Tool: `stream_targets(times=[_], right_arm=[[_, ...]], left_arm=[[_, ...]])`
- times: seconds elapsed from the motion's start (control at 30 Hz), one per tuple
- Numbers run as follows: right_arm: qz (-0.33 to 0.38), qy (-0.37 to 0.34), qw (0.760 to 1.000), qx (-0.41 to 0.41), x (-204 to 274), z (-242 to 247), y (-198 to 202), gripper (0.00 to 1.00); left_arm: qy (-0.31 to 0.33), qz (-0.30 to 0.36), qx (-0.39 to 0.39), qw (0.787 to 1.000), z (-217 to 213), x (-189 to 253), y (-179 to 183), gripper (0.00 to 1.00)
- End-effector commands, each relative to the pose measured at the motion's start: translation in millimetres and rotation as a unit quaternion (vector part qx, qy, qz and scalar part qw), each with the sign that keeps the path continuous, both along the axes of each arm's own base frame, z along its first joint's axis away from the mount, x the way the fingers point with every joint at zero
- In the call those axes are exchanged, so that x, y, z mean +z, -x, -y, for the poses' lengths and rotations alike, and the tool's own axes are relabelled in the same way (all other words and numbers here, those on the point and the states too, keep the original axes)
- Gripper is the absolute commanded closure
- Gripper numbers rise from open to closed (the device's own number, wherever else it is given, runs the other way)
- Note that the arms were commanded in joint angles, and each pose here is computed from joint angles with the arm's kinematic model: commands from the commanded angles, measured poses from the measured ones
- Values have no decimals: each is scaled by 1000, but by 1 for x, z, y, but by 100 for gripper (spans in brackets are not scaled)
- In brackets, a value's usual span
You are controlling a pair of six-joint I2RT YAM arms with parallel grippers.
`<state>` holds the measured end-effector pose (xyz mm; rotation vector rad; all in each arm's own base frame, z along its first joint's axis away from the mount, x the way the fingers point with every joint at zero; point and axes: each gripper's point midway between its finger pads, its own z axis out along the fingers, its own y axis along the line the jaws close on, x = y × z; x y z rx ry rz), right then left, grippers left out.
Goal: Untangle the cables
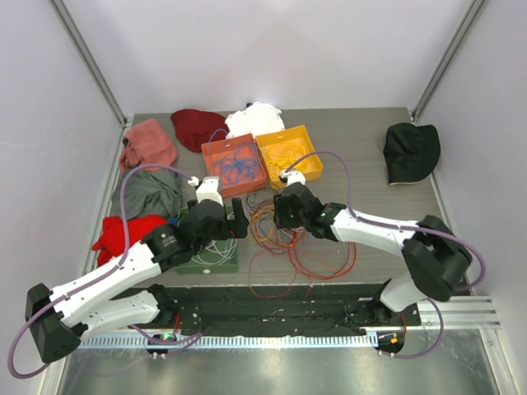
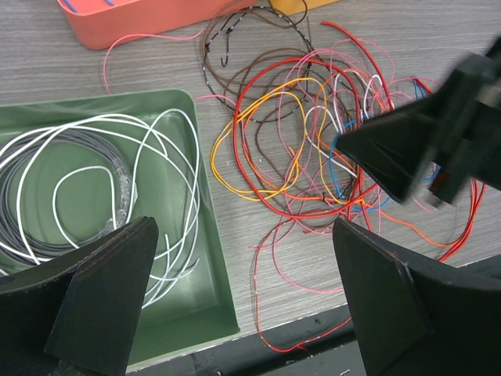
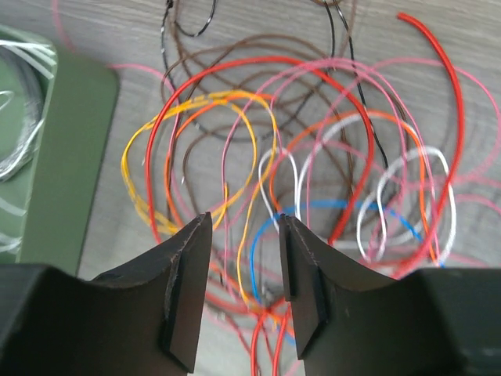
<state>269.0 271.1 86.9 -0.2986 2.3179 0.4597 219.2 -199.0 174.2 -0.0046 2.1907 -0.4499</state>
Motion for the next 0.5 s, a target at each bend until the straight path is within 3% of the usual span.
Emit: stream_targets(times=[0.0,0.47], right_arm=[[51,3,999,-11,14,-19,-38,54],[76,31,996,-39,2,-22,-70,62]], left_arm=[[23,9,8,1000,1,8,0,0],[14,19,11,1000,-7,9,0,0]])
